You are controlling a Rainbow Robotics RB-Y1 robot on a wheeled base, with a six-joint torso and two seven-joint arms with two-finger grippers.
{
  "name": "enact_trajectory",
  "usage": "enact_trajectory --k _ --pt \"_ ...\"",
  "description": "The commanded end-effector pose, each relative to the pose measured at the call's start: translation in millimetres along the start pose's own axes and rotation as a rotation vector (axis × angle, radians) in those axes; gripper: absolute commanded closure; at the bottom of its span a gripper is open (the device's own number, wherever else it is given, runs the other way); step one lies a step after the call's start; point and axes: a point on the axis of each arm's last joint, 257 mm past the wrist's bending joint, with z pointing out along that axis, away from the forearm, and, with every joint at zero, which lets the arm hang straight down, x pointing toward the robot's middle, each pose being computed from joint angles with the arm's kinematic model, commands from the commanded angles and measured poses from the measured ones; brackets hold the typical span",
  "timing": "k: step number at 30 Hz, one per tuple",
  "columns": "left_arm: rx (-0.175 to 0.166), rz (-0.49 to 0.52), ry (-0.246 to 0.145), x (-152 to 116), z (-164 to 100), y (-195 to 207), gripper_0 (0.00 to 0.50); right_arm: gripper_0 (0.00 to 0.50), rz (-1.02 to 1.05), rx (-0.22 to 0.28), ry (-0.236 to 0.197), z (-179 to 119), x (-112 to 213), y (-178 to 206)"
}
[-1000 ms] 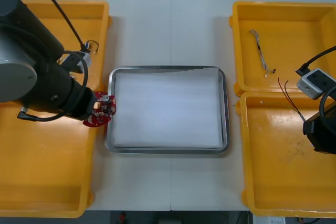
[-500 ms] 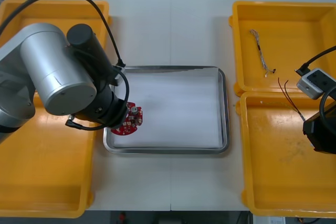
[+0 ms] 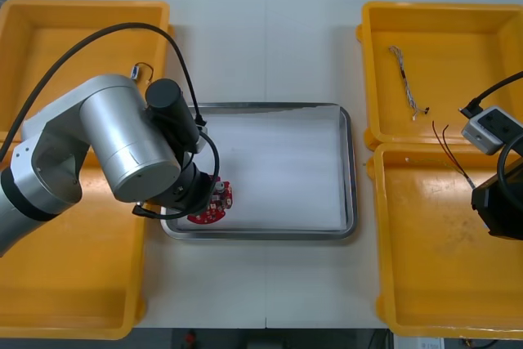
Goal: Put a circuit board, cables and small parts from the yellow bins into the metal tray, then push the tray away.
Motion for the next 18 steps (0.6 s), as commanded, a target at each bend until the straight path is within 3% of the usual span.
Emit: enact_trajectory --k 1,11,12,13,15,18 --pt "0.013 -0.063 -0.048 -17 -4 -12 0.5 0.5 -0.011 0.052 -0.032 -15 -8 -12" --pt "-0.006 -0.075 -0.062 -17 7 -10 0.496 0.5 -0.012 0.053 -0.036 -16 -9 -11" --pt "-0.01 -0.075 -0.067 -18 7 -10 0.388 0.5 -0.014 0.055 -0.038 -17 -10 -11" --pt "-0.013 -0.076 -0.072 -19 8 -9 0.187 0.5 -0.013 0.055 -0.038 -16 -10 -11" --pt "-0.011 -0.079 -0.073 -19 8 -9 0.0 0.5 -0.015 0.057 -0.038 -17 -10 -11" --pt "-0.007 -0.086 -0.078 -21 6 -10 0.0 0.5 -0.015 0.057 -0.038 -17 -10 -11"
